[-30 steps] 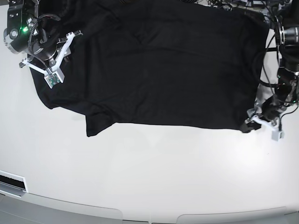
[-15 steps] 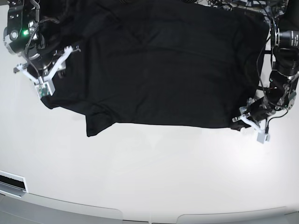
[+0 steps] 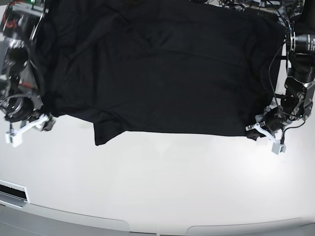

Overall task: Layout the t-shirt on the table in an organized manner, then fold the t-shirt properly
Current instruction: 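Grasp the hem corners of the black shirt with both grippers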

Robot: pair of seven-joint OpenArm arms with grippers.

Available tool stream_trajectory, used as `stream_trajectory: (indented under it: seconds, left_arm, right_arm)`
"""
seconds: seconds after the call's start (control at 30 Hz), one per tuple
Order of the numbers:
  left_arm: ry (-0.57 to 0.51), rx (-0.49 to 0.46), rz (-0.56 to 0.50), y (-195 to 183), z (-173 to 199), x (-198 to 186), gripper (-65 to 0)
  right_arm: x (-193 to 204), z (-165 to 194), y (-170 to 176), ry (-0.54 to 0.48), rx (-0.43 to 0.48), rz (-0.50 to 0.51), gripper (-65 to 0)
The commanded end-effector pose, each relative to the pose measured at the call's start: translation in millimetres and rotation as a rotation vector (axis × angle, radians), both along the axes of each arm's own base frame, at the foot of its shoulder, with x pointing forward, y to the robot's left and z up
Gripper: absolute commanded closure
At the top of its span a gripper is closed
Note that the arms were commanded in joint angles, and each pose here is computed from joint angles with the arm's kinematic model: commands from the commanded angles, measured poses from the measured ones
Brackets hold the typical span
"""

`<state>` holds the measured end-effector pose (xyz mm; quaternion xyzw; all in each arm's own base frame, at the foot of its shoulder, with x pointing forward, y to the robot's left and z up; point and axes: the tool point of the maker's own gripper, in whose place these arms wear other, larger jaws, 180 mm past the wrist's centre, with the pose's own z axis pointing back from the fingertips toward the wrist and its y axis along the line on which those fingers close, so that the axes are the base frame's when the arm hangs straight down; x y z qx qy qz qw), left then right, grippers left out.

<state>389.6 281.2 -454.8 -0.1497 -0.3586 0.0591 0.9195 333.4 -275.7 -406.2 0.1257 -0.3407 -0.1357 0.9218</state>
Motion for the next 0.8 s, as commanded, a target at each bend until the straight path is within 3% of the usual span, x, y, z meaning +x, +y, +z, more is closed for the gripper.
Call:
stream_trajectory:
  seconds: [0.0,0.13,0.3,0.47,0.77]
  left_arm:
    - [0.016,0.045,0.008,13,4,2,0.0]
    - [0.014,0.041,0.001,12,4,2,0.0]
    - [0.004,0.026,-0.031,6,6,2,0.0]
    - [0.004,0.026,-0.031,6,6,2,0.0]
    - [0.004,0.026,-0.031,6,6,2,0.0]
  right_arm:
    - [12,9,-8,-0.034,0.026,-0.011,-33.2]
    - [17,-22,2,0.018,0.199,-0.010,-33.2]
    - [22,-42,25,0.025,0.305,0.049,-33.2]
    - [20,-40,32,0.004,0.288,0.133,-33.0]
    - [1,-59,35,0.157,0.098,0.346,-33.0]
